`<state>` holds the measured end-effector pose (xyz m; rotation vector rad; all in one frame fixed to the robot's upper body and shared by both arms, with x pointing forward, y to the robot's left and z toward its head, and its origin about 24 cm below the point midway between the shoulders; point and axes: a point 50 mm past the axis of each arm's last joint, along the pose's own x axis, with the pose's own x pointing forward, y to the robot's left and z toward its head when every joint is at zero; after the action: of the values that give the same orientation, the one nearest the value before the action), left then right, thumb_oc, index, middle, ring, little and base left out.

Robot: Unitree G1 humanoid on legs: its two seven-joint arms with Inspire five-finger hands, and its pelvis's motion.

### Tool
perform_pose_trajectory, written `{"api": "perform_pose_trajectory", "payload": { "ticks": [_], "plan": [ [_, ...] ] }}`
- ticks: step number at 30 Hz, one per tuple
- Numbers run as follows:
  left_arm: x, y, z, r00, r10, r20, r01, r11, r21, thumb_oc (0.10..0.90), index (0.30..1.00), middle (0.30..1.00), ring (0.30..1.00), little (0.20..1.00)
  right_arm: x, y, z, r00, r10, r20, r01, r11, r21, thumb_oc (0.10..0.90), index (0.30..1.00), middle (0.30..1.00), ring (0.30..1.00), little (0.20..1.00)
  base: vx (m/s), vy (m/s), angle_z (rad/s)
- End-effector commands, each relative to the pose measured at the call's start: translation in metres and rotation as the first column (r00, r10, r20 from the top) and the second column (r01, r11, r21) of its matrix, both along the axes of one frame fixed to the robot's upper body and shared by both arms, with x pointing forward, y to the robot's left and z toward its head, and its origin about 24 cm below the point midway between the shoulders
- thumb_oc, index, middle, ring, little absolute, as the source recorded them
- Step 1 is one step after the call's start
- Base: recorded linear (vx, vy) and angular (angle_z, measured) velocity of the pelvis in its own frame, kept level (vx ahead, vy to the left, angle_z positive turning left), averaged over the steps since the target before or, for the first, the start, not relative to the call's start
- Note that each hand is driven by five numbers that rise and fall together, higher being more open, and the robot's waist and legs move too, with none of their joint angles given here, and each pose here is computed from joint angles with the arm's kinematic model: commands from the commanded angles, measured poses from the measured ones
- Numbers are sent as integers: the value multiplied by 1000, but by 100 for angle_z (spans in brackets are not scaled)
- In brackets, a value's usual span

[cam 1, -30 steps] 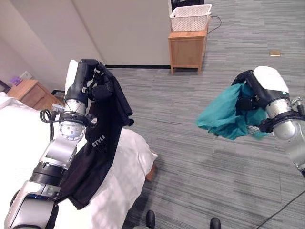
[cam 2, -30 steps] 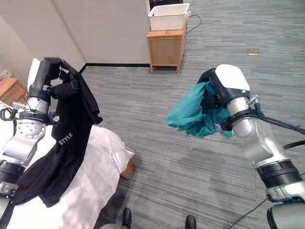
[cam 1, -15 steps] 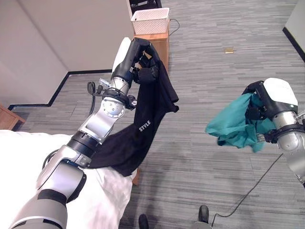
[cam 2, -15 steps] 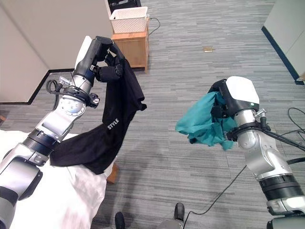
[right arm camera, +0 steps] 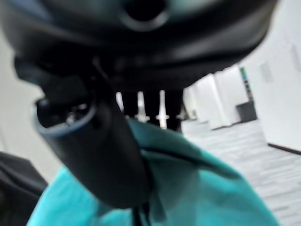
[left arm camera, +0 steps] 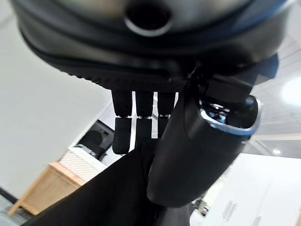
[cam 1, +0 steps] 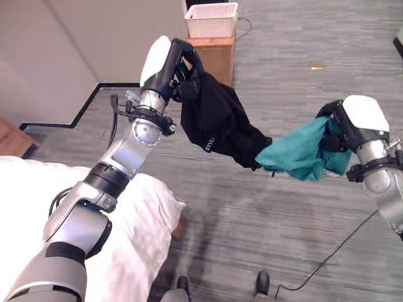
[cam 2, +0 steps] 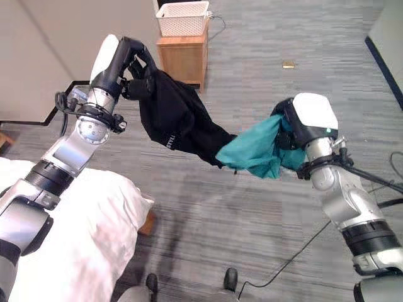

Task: Pick up bed clothes into laundry basket.

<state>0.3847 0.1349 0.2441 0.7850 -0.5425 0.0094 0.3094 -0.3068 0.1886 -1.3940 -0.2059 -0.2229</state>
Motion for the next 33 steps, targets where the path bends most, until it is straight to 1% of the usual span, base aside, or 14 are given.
{"api": "perform_pose_trajectory", "payload": {
  "ticks": [1,2,4,5,6,9,15,17,18,19,20,26,29,33],
  "plan": [
    [-8,-1,73,963,17,268,-7,999,-39,400,300,300,300,300,-6,3,44,979,35,203,-28,999,-34,400,300,300,300,300,433,102,10],
    [-5,7,60,969,48,241,-40,998,-39,400,300,300,300,300,3,7,36,984,46,175,-49,999,15,400,300,300,300,300,340,76,-15],
    [-6,13,59,969,59,241,-50,998,-45,400,300,300,300,300,10,10,32,986,45,158,-50,998,26,400,300,300,300,300,426,137,-110],
    [-6,23,58,971,84,225,-74,996,-53,400,300,300,300,300,18,19,19,991,62,115,-70,996,62,400,300,300,300,300,404,151,-93],
    [-6,24,58,971,85,225,-75,996,-52,400,300,300,300,300,18,20,19,991,64,115,-72,995,62,400,300,300,300,300,528,167,-11],
    [-8,45,68,962,143,231,-132,989,-61,400,300,300,300,300,29,42,9,990,106,89,-114,989,90,400,300,300,300,300,350,108,-31],
    [-9,52,74,948,182,262,-174,983,-55,400,300,300,300,300,37,64,23,976,183,116,-195,975,103,400,300,300,300,300,234,48,-41],
    [-9,52,74,948,183,262,-174,983,-55,400,300,300,300,300,37,64,24,976,183,116,-195,975,103,400,300,300,300,300,58,-11,23],
    [-9,52,74,948,183,262,-174,983,-55,400,300,300,300,300,37,64,24,976,183,116,-195,975,102,400,300,300,300,300,594,-148,37],
    [-7,50,74,949,185,257,-177,983,-54,400,300,300,300,300,37,68,22,973,194,129,-212,966,149,400,300,300,300,300,1046,-251,5],
    [-6,49,76,947,182,265,-178,983,-40,400,300,300,300,300,34,60,17,978,167,122,-187,968,168,400,300,300,300,300,1204,-288,23],
    [-4,46,76,954,166,248,-168,986,-12,400,300,300,300,300,25,44,13,987,125,97,-138,981,139,400,300,300,300,300,458,-136,95],
    [-4,60,68,963,179,202,-173,984,-46,400,300,300,300,300,23,40,20,986,116,117,-132,982,139,400,300,300,300,300,398,-144,23],
    [-9,83,74,951,235,200,-230,972,-51,400,300,300,300,300,26,48,44,972,152,178,-171,981,94,400,300,300,300,300,199,-79,0]
  ]
}}
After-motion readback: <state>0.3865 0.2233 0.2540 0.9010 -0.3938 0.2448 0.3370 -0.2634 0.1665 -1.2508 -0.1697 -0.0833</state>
